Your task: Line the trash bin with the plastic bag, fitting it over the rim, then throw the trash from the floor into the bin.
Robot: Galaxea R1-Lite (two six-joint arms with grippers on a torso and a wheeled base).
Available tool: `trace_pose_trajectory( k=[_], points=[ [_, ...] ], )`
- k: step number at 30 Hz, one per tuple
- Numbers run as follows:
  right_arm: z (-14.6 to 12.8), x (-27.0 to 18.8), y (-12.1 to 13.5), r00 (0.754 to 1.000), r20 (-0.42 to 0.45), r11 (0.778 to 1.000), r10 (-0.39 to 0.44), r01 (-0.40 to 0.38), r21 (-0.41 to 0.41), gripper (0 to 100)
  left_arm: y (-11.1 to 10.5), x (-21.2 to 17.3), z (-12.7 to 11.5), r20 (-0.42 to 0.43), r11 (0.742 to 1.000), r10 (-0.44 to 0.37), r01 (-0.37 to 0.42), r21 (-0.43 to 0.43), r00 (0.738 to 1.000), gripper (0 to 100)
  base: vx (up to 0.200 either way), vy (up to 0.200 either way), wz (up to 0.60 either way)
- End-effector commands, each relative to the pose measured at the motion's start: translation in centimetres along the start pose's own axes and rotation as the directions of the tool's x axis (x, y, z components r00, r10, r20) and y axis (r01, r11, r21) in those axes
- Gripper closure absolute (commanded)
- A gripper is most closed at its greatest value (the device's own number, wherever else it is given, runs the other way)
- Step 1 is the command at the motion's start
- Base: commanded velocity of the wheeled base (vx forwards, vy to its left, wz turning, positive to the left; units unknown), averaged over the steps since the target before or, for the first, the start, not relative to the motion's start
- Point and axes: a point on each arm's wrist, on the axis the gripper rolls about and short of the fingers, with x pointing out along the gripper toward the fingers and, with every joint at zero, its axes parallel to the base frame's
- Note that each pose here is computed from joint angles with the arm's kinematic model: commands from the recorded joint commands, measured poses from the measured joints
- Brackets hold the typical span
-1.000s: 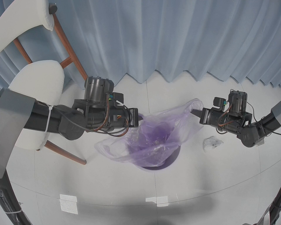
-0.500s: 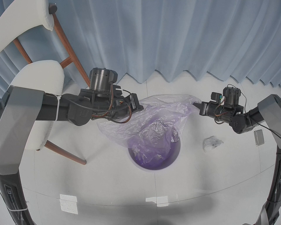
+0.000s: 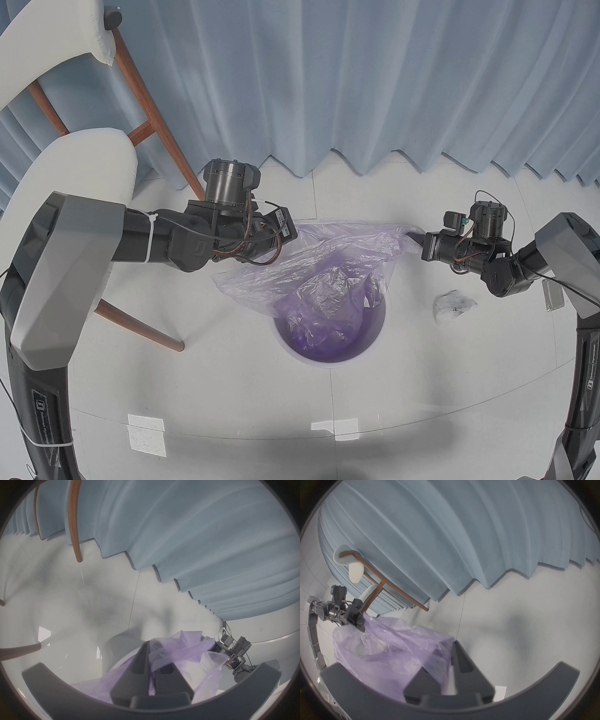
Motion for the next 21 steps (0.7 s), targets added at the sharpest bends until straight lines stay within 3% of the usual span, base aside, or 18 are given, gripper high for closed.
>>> trace_pose_trajectory(
  k=[1,2,4,5,6,9,14,21],
  points=[
    [1.6,-1.0,0.5,0.999,0.052,1.0,0.011,-0.011,-0.005,0,-0.4,0.4,-0.5,-0.01,1.0,-0.008,0.008,0.002,1.0,100,0.0,0.0,0.0],
    [2.3,-1.7,0.9,0.998,0.063,1.0,0.015,-0.016,0.018,0,-0.6,0.5,-0.7,-0.014,1.0,-0.01,0.01,0.004,1.0,100,0.0,0.0,0.0],
    [4.3,-4.6,3.2,0.995,0.084,0.987,0.051,-0.063,0.146,0,-1.1,0.3,-0.9,-0.016,1.0,-0.019,0.019,0.003,1.0,100,0.0,0.0,0.0],
    [4.3,-4.6,3.2,0.995,0.084,0.987,0.051,-0.063,0.146,0,-1.1,0.3,-0.9,-0.016,1.0,-0.019,0.019,0.003,1.0,100,0.0,0.0,0.0],
    [5.1,-6.4,4.7,0.994,0.088,0.972,0.069,-0.087,0.219,0,-1.4,0.2,-0.8,-0.011,1.0,-0.023,0.023,0.004,1.0,100,0.0,0.0,0.0],
    [5.4,-9.2,7.0,0.994,0.083,0.95,0.077,-0.098,0.296,0,-2.0,-0.4,-0.5,0.002,0.999,-0.035,0.035,0.008,0.999,100,0.0,0.0,0.0],
    [2.2,-12.5,10.7,0.994,-0.011,0.934,0.109,-0.098,0.344,0,-2.8,-1.1,-0.2,0.012,0.999,-0.052,0.052,0.013,0.999,100,0.0,0.0,0.0],
    [-3.5,-13.4,13.4,0.984,-0.174,0.91,0.032,0.043,0.412,0,-3.0,-1.2,-0.3,0.022,0.999,-0.041,0.041,0.015,0.999,100,0.0,0.0,0.0]
  ],
)
